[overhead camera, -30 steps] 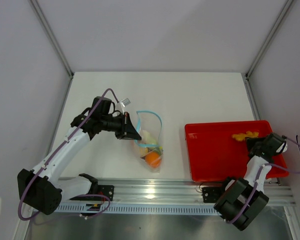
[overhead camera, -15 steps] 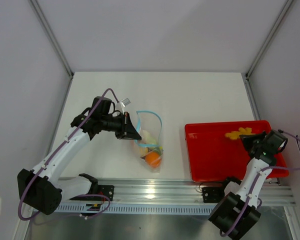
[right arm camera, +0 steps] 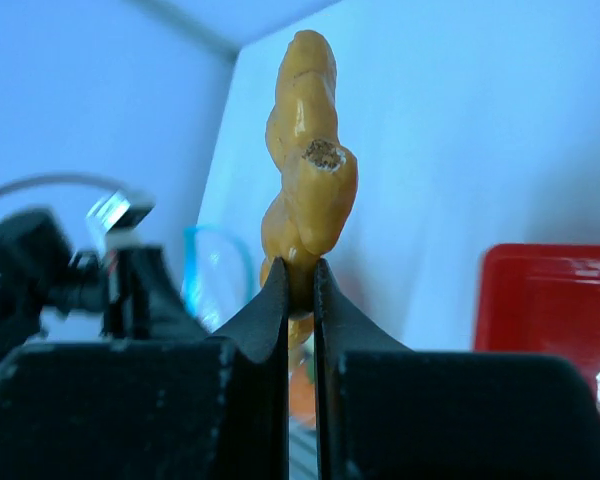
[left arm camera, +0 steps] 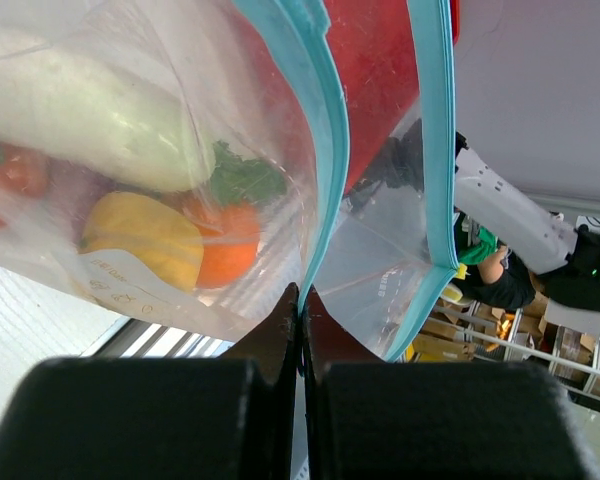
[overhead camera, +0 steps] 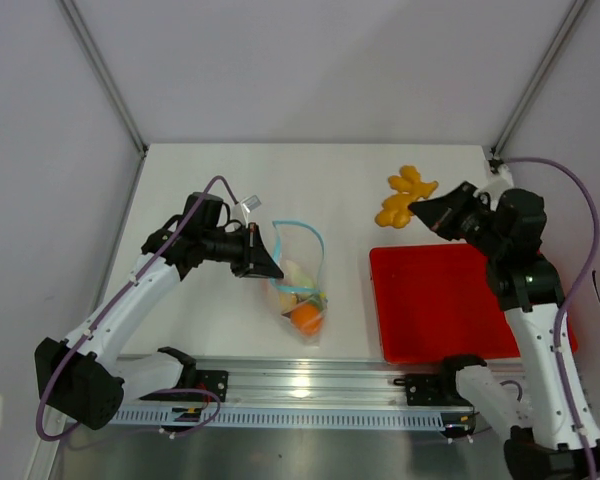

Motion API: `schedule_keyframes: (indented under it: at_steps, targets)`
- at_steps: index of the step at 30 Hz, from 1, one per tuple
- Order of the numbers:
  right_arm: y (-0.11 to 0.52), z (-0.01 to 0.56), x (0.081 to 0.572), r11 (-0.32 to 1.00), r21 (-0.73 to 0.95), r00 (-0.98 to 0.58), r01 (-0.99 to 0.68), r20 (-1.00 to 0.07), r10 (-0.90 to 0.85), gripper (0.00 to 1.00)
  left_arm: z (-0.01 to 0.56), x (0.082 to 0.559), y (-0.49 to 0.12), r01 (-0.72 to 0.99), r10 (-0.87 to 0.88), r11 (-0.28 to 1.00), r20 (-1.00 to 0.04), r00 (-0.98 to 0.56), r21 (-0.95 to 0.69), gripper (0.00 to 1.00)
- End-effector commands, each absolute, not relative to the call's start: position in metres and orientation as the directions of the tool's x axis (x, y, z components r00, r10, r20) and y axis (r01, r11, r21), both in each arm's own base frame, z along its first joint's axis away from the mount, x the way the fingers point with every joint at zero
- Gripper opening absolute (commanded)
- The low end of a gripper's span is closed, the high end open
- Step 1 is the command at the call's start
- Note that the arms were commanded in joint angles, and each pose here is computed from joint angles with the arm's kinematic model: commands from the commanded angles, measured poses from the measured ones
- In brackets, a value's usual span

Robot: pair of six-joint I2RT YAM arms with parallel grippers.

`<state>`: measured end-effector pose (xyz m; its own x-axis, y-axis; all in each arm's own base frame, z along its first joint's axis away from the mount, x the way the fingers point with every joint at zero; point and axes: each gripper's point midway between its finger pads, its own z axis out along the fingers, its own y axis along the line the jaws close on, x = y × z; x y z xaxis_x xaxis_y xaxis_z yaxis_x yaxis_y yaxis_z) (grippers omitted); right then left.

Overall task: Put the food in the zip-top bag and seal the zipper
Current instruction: Pick up the fake vegetable from the bin, then place the fake vegetable in the zipper food storage bag.

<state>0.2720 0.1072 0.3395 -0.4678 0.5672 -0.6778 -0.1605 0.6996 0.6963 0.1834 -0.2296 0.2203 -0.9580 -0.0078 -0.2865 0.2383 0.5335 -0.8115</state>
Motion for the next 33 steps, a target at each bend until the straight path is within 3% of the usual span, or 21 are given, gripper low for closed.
schedule_keyframes:
  at_steps: [1, 7, 13, 27, 33]
  targets:
    - [0.159, 0.357, 0.267, 0.726, 0.618, -0.527, -0.303, -0.743, 0.413, 0.0, 0.235, 0.19, -0.231, 0.278, -0.025, 0.516, -0.338, -0.941, -0.81, 0.01]
    - [0.244, 0.38, 0.235, 0.704, 0.498, -0.533, -0.506, -0.822, 0.199, 0.0, 0.238, 0.191, -0.229, 0.271, -0.034, 0.532, -0.339, -0.94, -0.803, 0.01]
    - [0.296, 0.358, 0.218, 0.746, 0.371, -0.548, -0.553, -0.837, 0.011, 0.0, 0.242, 0.189, -0.228, 0.273, -0.038, 0.532, -0.345, -0.938, -0.801, 0.01]
    - [0.31, 0.29, 0.21, 0.873, 0.035, -0.579, -0.486, -0.761, -0.291, 0.0, 0.25, 0.188, -0.227, 0.284, -0.042, 0.528, -0.358, -0.933, -0.8, 0.0]
    - [0.318, 0.283, 0.195, 0.857, -0.003, -0.584, -0.515, -0.731, -0.353, 0.0, 0.251, 0.188, -0.228, 0.284, -0.042, 0.527, -0.358, -0.933, -0.801, 0.01]
